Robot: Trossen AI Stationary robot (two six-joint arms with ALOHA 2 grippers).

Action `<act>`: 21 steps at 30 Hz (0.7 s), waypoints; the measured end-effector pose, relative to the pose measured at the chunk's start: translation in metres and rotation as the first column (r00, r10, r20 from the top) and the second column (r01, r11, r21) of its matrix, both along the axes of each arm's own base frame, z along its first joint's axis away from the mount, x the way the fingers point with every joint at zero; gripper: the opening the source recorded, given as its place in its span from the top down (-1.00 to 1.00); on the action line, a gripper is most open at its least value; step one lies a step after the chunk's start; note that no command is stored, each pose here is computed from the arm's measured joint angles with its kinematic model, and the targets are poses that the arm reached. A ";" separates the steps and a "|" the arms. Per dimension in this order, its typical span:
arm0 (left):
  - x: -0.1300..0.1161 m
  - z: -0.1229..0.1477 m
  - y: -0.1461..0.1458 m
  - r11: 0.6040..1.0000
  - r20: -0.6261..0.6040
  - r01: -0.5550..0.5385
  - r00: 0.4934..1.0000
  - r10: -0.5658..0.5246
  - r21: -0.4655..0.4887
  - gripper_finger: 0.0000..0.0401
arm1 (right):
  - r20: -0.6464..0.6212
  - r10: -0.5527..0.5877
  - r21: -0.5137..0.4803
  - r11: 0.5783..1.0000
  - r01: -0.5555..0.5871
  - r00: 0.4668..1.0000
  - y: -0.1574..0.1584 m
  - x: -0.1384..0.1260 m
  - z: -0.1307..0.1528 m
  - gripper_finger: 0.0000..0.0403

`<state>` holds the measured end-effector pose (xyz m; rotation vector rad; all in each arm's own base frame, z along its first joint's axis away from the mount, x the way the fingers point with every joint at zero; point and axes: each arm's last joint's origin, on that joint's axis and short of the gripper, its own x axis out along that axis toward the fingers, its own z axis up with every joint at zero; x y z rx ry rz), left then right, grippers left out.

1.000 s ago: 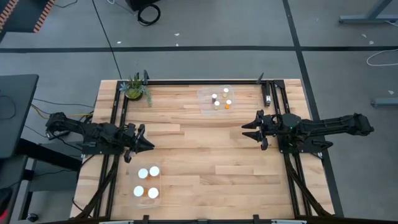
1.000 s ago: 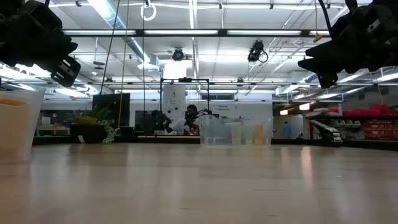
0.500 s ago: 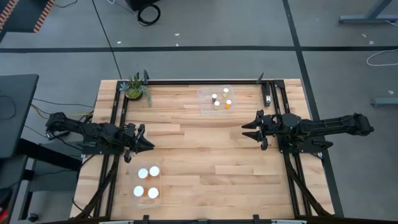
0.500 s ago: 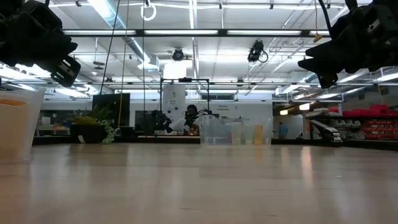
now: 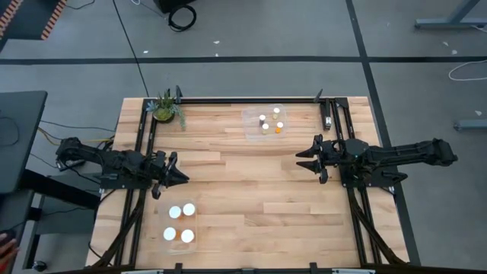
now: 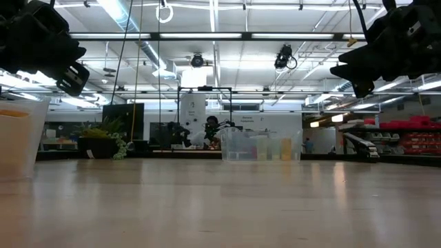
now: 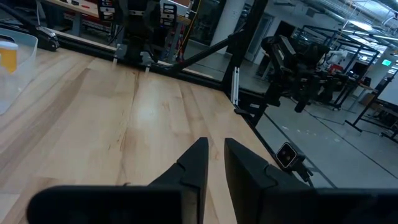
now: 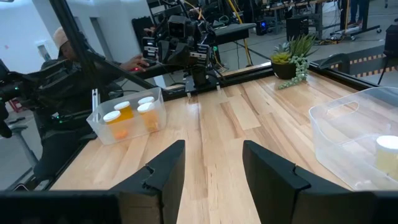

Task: Pick and place medicine bottles into bin by pill shape (circle, oval)
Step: Return to Home Position

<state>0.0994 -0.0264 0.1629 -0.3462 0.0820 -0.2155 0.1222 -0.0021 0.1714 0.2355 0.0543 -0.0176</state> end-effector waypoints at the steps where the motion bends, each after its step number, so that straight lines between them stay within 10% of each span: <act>1: 0.000 0.000 0.000 1.000 0.000 0.000 1.000 0.000 0.000 0.70 | 0.000 0.000 0.000 1.000 0.000 1.000 0.000 0.000 0.000 0.17; 21: 0.000 0.000 0.000 1.000 0.000 0.000 1.000 0.000 0.000 0.69 | 0.000 0.000 0.000 1.000 0.000 1.000 0.000 0.000 0.000 0.17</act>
